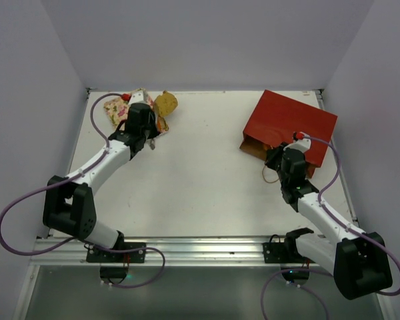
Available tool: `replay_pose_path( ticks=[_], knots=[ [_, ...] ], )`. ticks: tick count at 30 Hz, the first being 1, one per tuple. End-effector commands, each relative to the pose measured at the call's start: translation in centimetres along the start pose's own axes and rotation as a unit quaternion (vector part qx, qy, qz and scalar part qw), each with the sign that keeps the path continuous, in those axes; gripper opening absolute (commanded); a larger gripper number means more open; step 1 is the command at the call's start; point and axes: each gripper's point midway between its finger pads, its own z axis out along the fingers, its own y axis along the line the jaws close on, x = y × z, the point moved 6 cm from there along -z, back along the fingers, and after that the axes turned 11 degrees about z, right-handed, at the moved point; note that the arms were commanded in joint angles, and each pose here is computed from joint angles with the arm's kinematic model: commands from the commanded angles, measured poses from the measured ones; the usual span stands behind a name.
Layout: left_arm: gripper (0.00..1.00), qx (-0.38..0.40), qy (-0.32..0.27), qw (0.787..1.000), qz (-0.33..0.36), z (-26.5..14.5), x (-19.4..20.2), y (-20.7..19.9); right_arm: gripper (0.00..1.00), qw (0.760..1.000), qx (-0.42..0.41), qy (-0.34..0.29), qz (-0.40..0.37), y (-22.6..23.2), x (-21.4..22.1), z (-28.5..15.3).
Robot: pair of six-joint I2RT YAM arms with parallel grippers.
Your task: Take the fake bread out of the paper bag
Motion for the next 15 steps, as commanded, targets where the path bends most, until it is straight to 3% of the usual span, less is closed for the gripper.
replay_pose_path(
  ticks=[1,15],
  knots=[
    [0.0,-0.034,-0.038,0.999,-0.015,-1.1,-2.2,1.9,0.0,1.0,-0.013,-0.015,0.006,1.4,-1.3,0.4],
    [0.0,-0.078,-0.026,0.996,-0.032,-3.2,-0.1,5.3,0.0,1.0,-0.012,0.0,0.003,1.5,-0.9,0.9]
  ],
)
